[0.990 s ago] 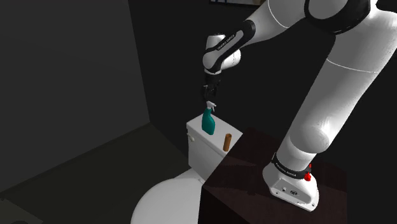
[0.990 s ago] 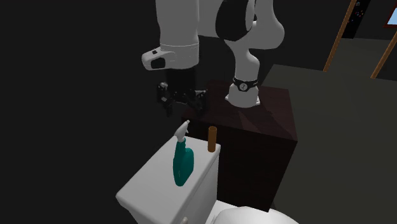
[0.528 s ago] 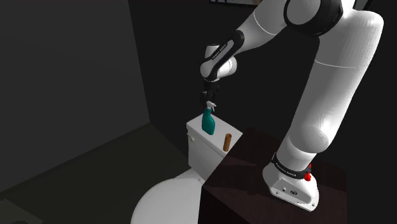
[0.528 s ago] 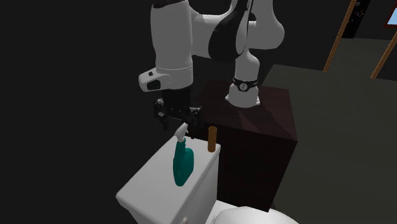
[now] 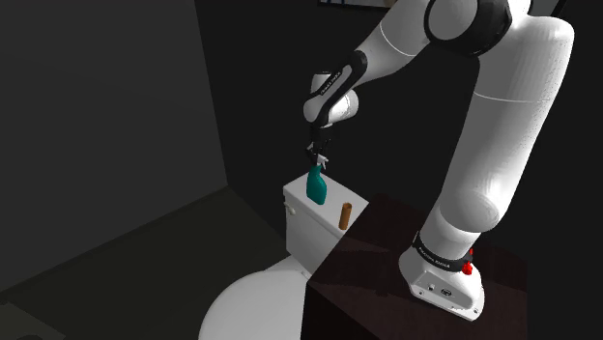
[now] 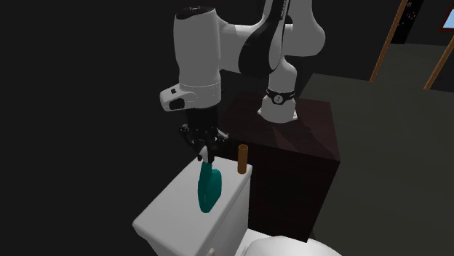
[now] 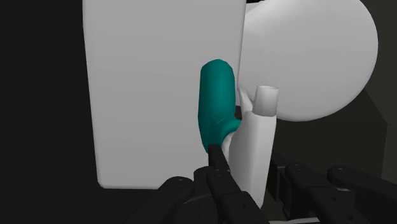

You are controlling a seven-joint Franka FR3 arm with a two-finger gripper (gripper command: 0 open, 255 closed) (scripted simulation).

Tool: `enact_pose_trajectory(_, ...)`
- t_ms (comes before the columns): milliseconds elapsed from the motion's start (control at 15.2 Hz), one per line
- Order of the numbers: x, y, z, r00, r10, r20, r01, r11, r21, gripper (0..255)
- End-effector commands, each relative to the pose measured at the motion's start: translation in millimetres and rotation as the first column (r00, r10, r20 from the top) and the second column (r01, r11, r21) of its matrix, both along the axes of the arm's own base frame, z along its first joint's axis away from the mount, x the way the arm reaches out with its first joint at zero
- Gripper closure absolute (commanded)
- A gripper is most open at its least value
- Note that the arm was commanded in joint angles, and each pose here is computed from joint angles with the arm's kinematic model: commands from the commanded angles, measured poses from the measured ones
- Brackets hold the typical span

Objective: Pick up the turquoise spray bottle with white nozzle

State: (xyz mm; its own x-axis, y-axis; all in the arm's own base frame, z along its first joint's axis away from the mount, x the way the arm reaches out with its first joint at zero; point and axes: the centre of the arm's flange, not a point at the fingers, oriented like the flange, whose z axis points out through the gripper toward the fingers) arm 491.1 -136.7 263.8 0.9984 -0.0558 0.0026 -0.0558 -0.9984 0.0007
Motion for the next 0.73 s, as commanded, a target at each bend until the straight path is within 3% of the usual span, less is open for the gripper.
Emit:
enact_pose_trajectory(0,-0.2,0.0,-0.4,1.000,0.000,-0.001,0.000,1.000,0.000,255)
enact_pose_trajectory(330,-0.1,0.0,-0.3,1.000,0.000,-0.001,0.000,1.000,0.000,255)
enact_pose_trajectory(660,-0.1,0.0,26.1,1.000,0.000,-0.001,0.000,1.000,0.000,255)
